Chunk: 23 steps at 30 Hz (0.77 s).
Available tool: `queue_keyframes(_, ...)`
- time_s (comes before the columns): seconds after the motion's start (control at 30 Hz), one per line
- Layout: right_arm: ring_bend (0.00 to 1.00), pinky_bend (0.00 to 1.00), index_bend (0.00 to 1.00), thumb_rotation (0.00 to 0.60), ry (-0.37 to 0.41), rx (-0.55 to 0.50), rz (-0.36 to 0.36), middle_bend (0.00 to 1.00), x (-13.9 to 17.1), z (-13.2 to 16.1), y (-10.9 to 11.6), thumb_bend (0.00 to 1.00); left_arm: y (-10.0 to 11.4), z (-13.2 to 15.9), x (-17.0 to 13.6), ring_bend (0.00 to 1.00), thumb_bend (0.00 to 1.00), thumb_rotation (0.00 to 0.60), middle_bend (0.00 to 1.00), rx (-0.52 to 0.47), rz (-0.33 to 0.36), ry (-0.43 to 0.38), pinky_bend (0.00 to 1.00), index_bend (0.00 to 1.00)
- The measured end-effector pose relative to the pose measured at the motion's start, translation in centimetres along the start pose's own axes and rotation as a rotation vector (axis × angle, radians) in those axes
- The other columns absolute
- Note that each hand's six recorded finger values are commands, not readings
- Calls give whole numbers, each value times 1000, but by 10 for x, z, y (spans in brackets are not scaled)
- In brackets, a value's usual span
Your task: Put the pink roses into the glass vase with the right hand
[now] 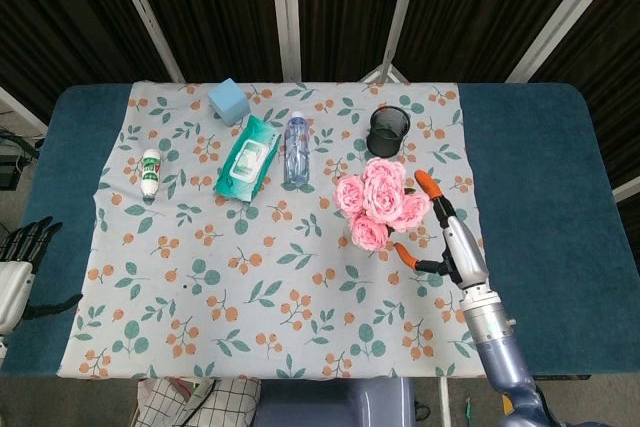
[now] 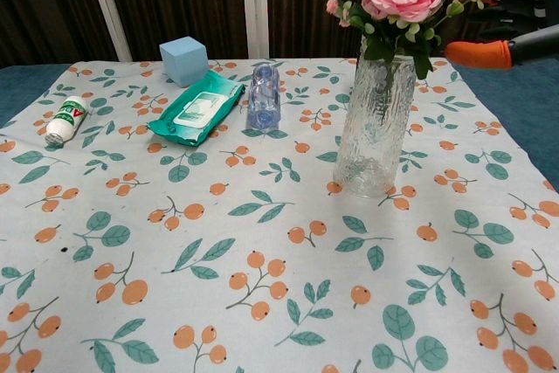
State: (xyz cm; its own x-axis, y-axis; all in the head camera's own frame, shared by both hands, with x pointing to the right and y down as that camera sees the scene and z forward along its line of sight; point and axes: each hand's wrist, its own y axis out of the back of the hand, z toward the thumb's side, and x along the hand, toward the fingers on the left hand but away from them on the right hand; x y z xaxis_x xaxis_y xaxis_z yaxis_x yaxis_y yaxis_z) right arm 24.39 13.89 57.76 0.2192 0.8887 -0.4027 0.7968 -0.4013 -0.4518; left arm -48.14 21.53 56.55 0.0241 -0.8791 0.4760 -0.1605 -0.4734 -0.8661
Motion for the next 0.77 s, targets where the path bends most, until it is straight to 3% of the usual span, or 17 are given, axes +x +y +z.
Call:
queue_keyframes(0.23,0,0,0,600,-71,225,-29,0,14,-33,40,347,1,-3,-2,0,0,600,0,6,1,5,0,0)
queue_keyframes(0.47,0,0,0,600,-182,585,-67,0,60,-84,100,346,1,-5,-3,0,0,600,0,55,9,16,0,0)
queue_keyframes(0.77,0,0,0,600,-227,959,-82,0,100,-106,117,347,5,-15,-6,0,0,600,0,100,46,65,0,0)
